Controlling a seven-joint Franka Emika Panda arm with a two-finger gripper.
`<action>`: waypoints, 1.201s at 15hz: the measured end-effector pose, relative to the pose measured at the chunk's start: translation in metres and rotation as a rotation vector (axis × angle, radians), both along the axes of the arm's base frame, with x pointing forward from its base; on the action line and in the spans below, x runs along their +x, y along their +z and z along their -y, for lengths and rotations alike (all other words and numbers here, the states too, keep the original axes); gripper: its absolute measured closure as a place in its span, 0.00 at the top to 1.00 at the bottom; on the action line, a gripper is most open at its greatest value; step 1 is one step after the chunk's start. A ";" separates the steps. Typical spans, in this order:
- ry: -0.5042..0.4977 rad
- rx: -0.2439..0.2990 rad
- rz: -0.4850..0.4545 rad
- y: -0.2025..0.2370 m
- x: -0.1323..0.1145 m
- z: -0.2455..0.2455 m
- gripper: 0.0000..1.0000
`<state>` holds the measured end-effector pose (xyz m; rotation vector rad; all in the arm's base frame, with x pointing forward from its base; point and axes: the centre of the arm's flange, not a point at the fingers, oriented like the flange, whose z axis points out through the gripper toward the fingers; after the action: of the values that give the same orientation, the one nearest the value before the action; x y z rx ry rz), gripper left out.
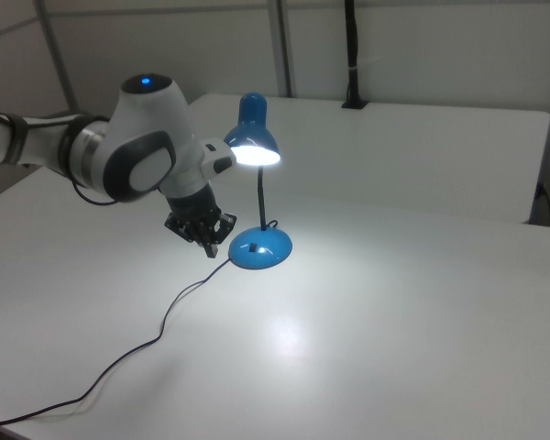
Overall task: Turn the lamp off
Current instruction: 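Move the gripper down toward the switch on the blue lamp base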
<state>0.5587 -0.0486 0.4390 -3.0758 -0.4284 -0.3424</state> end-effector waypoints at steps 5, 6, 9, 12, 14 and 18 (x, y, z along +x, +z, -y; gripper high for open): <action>-0.169 0.041 0.164 -0.057 0.033 -0.023 0.00; -0.189 0.043 0.184 -0.070 0.038 -0.028 0.00; -0.233 0.054 0.215 -0.098 0.050 -0.040 0.00; -0.293 0.082 0.246 -0.100 0.065 -0.051 0.00; -0.336 0.099 0.264 -0.097 0.076 -0.051 0.00; -0.401 0.125 0.282 -0.098 0.096 -0.052 0.00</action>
<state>0.6550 0.0031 0.3406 -2.9768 0.2095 -0.7822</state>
